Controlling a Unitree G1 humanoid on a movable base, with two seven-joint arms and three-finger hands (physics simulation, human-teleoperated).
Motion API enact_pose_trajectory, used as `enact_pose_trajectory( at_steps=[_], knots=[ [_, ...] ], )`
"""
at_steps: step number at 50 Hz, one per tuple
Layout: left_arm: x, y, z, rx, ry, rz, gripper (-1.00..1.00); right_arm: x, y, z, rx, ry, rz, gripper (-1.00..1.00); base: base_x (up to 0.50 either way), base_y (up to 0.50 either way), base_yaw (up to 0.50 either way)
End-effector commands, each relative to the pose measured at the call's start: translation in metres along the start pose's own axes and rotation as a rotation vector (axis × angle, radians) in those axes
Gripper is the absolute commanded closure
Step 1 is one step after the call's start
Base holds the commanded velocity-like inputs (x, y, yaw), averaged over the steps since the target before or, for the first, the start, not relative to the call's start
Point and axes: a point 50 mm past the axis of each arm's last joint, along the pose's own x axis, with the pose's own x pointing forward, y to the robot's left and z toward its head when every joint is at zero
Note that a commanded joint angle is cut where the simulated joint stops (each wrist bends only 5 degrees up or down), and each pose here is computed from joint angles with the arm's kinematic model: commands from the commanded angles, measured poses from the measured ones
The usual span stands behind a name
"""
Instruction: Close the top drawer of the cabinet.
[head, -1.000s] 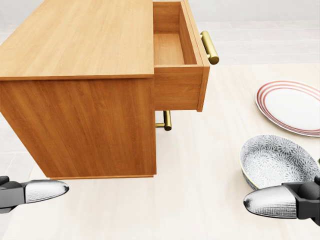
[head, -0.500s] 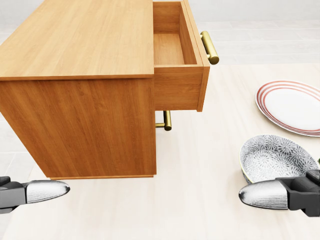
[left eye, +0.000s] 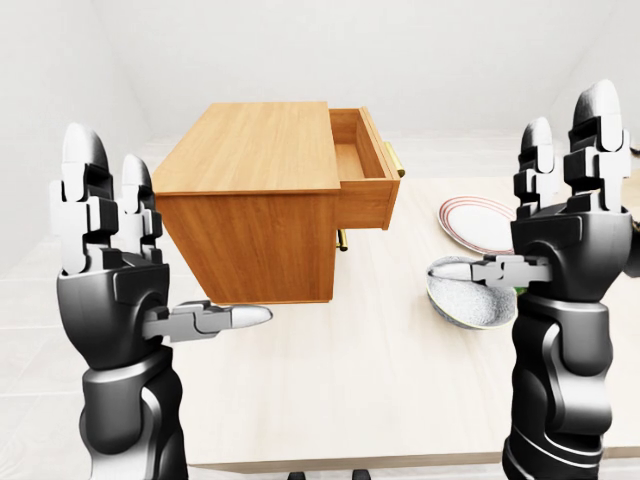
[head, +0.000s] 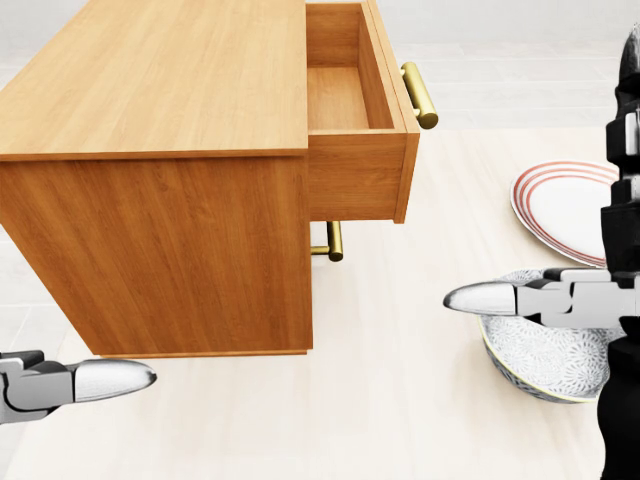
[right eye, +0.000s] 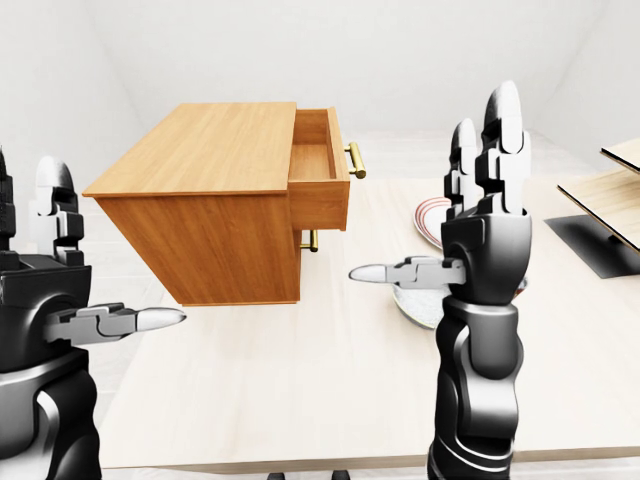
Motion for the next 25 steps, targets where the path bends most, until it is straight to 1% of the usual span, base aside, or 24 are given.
enact_pose_trajectory(
  at_steps=[1, 7, 15, 19, 21, 25],
  knots=[
    [-0.001, -0.001, -0.006, -0.004, 0.030, -0.005, -1.00, 0.011, 0.009, -0.025, 0.011, 0.083, 0.011, -1.00, 0.00, 0.00, 0.00],
    [0.000, -0.001, -0.002, 0.000, 0.008, -0.004, -1.00, 0.016, 0.015, -0.032, 0.025, 0.101, 0.020, -1.00, 0.00, 0.00, 0.00],
    [-0.001, -0.001, -0.004, 0.000, 0.020, -0.007, -1.00, 0.022, 0.019, -0.050, 0.035, 0.162, 0.022, -1.00, 0.00, 0.00, 0.00],
    [0.000, -0.002, -0.002, 0.000, 0.010, -0.008, -1.00, 0.025, 0.021, -0.050, 0.045, 0.160, 0.019, -1.00, 0.00, 0.00, 0.00],
    [-0.001, -0.002, -0.003, -0.001, 0.015, -0.009, -1.00, 0.029, 0.022, -0.045, 0.056, 0.134, 0.016, -1.00, 0.00, 0.00, 0.00],
    [0.000, -0.002, 0.000, 0.001, -0.002, -0.010, -1.00, 0.032, 0.024, -0.048, 0.042, 0.139, 0.029, -1.00, 0.00, 0.00, 0.00]
  ],
)
